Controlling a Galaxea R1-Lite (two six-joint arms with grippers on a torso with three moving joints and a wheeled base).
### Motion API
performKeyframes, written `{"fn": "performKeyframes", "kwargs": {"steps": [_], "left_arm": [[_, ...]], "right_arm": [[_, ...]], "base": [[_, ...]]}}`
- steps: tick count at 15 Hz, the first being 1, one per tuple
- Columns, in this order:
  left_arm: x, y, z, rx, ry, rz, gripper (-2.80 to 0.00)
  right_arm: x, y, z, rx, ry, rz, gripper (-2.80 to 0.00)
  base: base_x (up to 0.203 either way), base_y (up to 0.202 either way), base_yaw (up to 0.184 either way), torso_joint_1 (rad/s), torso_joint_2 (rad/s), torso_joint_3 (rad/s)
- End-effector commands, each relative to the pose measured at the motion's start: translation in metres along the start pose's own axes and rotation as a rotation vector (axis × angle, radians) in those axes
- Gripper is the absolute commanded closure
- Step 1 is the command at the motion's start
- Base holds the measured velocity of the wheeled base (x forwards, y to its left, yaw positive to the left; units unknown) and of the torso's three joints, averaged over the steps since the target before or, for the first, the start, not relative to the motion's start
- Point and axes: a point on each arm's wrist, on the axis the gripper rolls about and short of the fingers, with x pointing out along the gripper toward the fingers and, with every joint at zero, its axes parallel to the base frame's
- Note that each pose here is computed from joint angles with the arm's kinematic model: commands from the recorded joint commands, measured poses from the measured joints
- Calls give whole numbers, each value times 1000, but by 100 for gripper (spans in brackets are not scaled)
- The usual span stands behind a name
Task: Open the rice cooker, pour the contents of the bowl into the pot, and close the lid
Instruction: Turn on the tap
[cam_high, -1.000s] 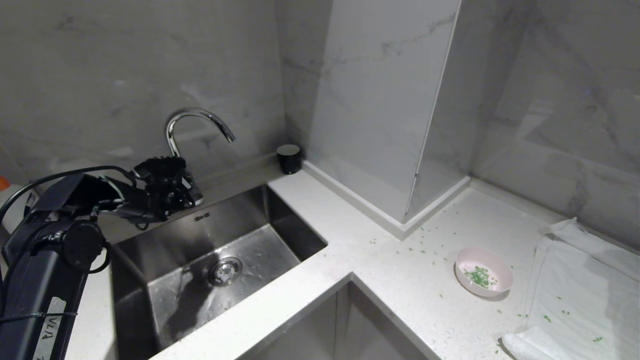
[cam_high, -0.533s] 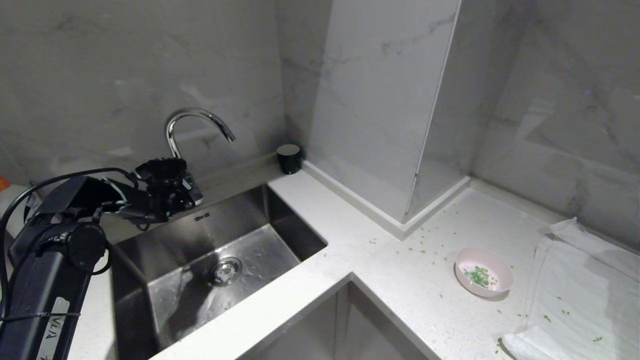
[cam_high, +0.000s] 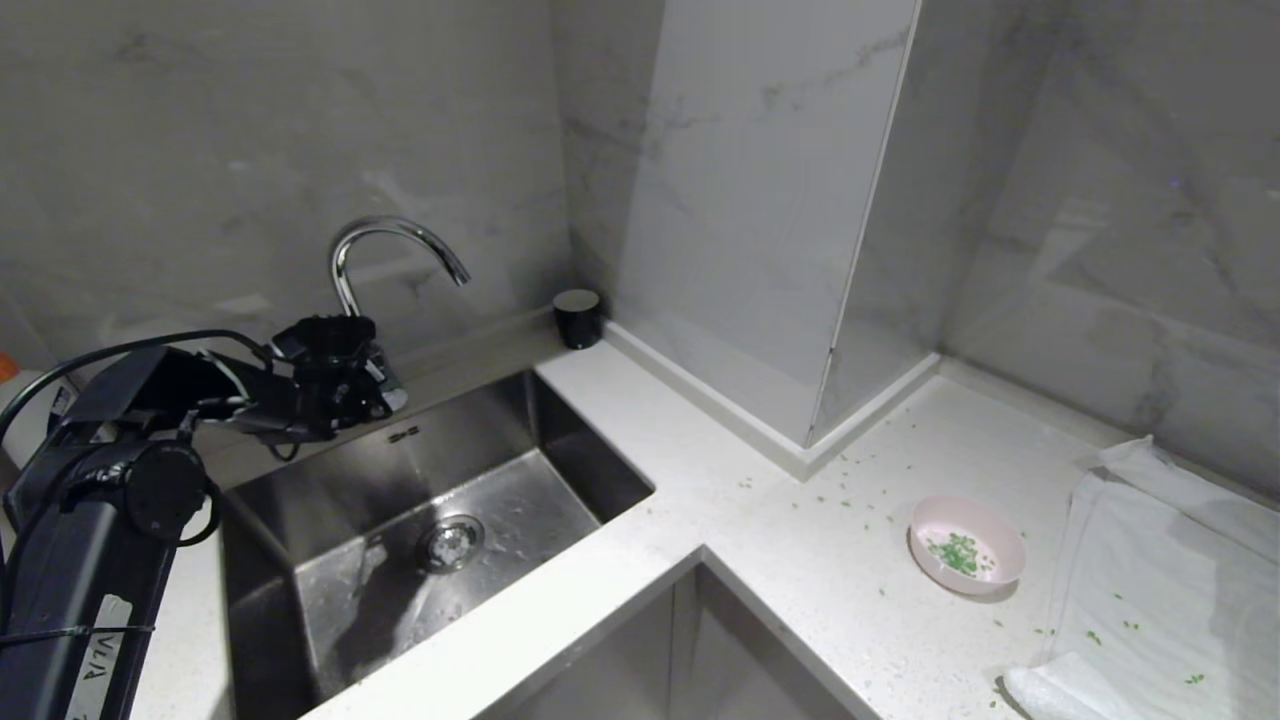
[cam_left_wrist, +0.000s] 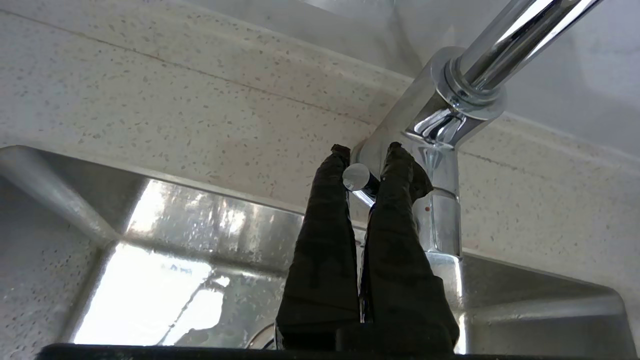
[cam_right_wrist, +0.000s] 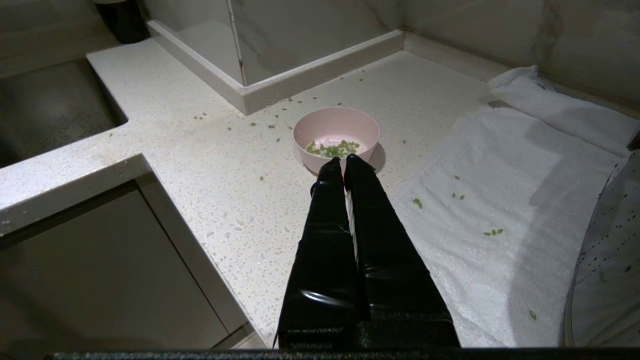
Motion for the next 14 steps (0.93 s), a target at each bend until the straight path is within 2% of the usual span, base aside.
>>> {"fn": "performKeyframes", "kwargs": {"steps": [1,14], "left_arm": [[-2,-1,-1,11,3,6,0],[-3,1,-1,25,20,18,0]], "right_arm": [[0,0,0,-1,0,0,0],[0,0,0,0,0,0,0]], "base": [[0,0,0,0,0,0],[0,0,0,0,0,0]]}}
